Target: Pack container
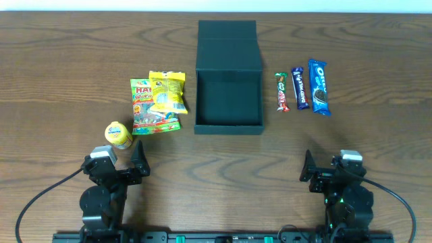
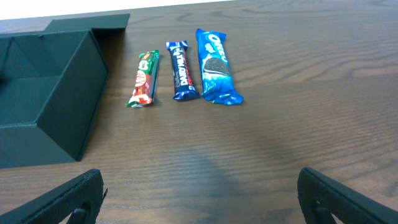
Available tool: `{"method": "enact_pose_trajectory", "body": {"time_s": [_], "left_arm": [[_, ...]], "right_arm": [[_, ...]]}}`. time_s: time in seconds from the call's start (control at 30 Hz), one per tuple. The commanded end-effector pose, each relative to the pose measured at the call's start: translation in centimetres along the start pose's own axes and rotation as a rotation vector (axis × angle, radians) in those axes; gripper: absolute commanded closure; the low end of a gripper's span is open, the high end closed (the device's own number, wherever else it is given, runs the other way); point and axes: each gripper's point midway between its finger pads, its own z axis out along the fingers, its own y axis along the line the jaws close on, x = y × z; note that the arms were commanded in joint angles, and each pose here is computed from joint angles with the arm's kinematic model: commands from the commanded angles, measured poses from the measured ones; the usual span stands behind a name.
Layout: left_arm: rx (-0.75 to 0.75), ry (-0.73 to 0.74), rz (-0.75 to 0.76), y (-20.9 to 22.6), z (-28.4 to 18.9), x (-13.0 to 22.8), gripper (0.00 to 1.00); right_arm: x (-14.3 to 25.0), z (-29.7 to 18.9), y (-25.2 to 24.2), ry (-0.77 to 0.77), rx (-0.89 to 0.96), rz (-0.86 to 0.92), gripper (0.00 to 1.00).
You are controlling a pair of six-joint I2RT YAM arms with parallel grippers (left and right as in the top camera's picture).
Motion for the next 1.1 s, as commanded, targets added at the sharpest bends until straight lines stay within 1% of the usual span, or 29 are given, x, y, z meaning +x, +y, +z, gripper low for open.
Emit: {"method": "enact_pose_trajectory", "body": {"time_s": [0.0,0.9,1.07], "left_arm": [[-0.022,0.022,-0.012,0.59,0.31,1.13,0.05],[-0.021,0.021,-0.012,0.58,0.3,1.1,0.05],[0.008,0.028,-0.023,0.07,0.3,1.2,0.05]], "right_arm": [[-0.05,-0.01,-0.12,-0.007,0.007,0.009,0.01],[-0.06,-0.01,-0.12,-0.008,0.007,0.009,0.01],[-0.06,-0.01,-0.12,-0.008,0.007,0.009,0.01]]}}
